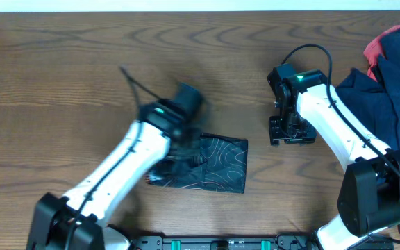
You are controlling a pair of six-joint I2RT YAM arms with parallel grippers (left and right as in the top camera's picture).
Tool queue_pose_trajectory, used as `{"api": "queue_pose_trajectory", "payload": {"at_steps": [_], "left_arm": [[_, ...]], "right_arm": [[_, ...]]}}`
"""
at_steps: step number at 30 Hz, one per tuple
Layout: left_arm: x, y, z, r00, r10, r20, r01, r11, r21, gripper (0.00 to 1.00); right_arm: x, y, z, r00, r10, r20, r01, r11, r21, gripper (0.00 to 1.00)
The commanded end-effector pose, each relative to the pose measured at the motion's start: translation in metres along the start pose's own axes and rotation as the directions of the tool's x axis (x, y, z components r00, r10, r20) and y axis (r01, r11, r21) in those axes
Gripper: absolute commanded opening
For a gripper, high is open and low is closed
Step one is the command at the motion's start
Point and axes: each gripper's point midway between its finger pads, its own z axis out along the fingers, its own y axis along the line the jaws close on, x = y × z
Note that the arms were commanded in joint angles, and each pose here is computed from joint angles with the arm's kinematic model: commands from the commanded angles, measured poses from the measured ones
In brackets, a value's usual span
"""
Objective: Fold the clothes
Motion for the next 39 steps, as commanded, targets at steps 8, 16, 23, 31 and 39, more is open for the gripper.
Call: {"api": "queue_pose_trajectory", "payload": {"at_steps": [8, 16, 23, 31, 39], "left_arm": [[0.004, -0.073, 0.017, 0.997, 0.045, 0.067, -0.054, 0.990, 0.127, 0.06], [0.006, -0.091, 0.015, 0.998, 0.035, 0.049, -0.045, 0.977, 0.208, 0.06], [0.024, -0.124, 0.005, 0.977, 0.211, 0.021, -0.204, 0.905, 0.372, 0.43], [-0.015, -0.069, -0.051, 0.966, 0.184, 0.181, -0.236, 0.913, 0.332, 0.46], [-0.058, 0.044, -0.062, 0.963, -0.084, 0.256, 0.056, 0.992, 0.116, 0.47]], "right_arm": [[0.002, -0.005, -0.001, 1.000, 0.006, -0.014, -0.006, 1.000, 0.013, 0.61], [0.001, -0.005, -0.001, 1.000, 0.006, -0.014, -0.006, 1.000, 0.013, 0.61], [0.002, -0.003, -0.001, 1.000, 0.006, -0.016, -0.006, 1.000, 0.006, 0.61], [0.001, 0.018, -0.002, 0.997, -0.069, -0.016, 0.067, 0.992, -0.111, 0.60], [0.002, 0.091, -0.019, 0.959, -0.269, 0.085, 0.280, 0.867, -0.413, 0.64]]}}
